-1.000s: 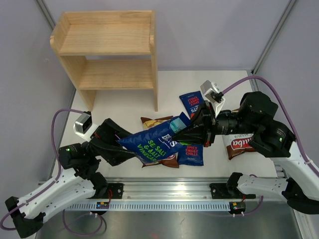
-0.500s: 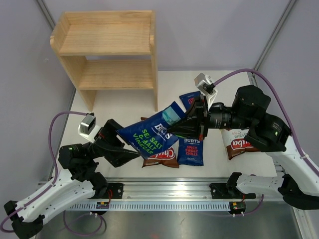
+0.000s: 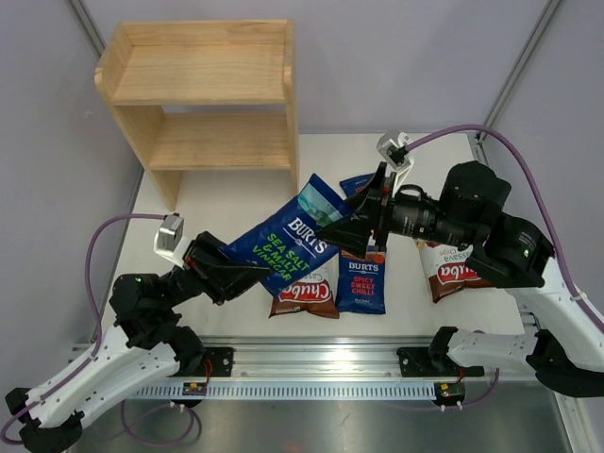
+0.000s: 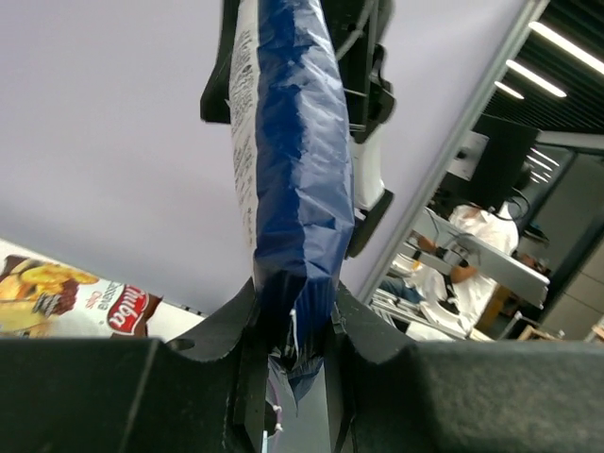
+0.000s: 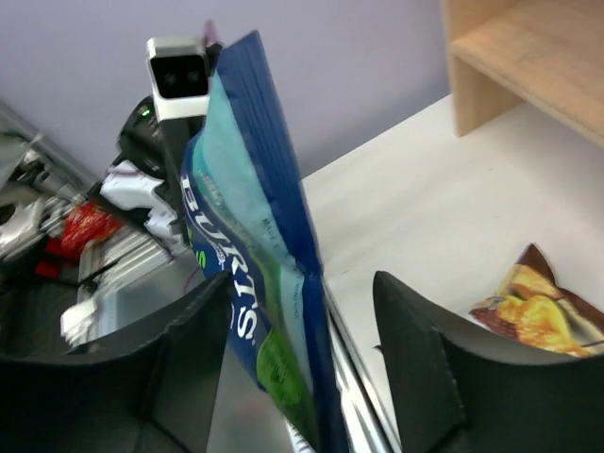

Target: Place and organize the chips bags onto the shelf

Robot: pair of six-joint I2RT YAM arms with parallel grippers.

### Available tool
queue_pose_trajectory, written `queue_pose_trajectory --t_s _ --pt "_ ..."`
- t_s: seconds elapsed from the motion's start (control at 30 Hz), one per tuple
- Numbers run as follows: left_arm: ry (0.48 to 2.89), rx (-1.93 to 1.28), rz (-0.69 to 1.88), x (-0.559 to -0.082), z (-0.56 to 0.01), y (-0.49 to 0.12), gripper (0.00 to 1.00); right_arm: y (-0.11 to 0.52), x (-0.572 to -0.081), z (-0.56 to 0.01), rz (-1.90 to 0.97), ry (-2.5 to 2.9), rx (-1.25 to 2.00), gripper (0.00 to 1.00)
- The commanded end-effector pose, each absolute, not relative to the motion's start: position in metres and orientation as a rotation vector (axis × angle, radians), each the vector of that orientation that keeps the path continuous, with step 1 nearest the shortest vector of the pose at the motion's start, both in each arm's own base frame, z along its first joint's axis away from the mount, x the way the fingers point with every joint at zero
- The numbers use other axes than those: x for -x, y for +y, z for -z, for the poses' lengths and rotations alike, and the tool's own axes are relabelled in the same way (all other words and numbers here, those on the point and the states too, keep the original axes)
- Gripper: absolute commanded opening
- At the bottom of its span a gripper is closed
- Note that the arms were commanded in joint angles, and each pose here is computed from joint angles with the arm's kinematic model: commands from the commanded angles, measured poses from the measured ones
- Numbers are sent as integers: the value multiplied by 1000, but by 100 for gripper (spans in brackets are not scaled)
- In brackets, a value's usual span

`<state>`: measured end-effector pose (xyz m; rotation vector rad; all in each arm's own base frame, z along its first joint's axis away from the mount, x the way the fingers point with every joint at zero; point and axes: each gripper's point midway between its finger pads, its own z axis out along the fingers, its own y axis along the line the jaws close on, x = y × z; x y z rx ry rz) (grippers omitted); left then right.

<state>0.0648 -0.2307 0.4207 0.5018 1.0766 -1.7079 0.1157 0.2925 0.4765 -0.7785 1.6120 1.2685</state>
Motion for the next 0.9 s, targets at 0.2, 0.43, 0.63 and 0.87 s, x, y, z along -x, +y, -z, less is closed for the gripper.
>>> queue_pose_trajectory --t_s 0.2,0.43,0.63,0.87 --pt "1220 -233 1525 -109 -449 -214 0 225 -160 -525 -964 1518 419 99" --pt "1304 154 1195 -161 -509 -154 0 169 -162 -523 -850 1507 222 100" --pt "1367 341 992 -207 -562 -137 0 157 -159 -515 -846 1509 188 99" --pt "1373 519 1097 -285 -570 -121 0 151 -154 -507 -859 1506 172 99"
